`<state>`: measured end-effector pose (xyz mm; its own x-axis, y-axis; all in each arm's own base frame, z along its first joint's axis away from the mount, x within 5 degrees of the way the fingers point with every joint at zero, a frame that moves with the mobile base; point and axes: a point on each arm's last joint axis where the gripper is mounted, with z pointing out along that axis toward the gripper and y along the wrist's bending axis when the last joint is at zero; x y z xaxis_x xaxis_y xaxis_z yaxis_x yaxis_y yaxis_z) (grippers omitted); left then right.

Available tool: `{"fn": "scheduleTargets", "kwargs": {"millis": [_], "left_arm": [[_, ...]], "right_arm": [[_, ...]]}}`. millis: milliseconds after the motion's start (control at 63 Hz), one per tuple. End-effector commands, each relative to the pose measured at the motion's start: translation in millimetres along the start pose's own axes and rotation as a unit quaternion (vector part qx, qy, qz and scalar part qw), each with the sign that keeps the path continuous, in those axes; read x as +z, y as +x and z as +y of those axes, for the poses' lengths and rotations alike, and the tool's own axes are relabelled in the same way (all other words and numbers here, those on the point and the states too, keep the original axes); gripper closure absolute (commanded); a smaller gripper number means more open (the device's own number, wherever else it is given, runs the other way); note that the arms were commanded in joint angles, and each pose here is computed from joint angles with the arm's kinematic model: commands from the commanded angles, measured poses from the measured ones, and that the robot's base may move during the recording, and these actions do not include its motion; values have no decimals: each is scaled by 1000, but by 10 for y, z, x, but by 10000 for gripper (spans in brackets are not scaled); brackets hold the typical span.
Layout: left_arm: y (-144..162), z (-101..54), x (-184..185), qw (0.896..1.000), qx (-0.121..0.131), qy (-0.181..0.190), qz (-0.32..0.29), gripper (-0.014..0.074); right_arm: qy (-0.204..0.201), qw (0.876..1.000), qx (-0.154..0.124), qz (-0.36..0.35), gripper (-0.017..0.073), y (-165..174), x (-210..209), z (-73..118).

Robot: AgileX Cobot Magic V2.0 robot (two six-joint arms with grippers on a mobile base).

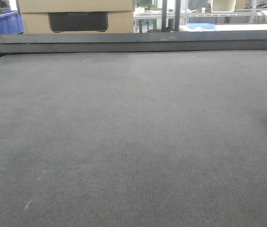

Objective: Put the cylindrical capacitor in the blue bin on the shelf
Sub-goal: 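Lower the right gripper onto the maroon capacitor and close it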

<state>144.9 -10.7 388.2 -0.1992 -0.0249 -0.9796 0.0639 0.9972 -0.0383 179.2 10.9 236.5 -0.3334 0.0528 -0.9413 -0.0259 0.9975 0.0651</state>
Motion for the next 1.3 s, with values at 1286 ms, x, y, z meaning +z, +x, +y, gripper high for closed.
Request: {"fn": "scheduleTargets", "kwargs": {"millis": [1286], "left_arm": [[-59, -1, -29, 1000, -3, 1, -23, 705]], "right_arm": [[61, 995, -55, -54, 2, 886, 1261, -150]]}}
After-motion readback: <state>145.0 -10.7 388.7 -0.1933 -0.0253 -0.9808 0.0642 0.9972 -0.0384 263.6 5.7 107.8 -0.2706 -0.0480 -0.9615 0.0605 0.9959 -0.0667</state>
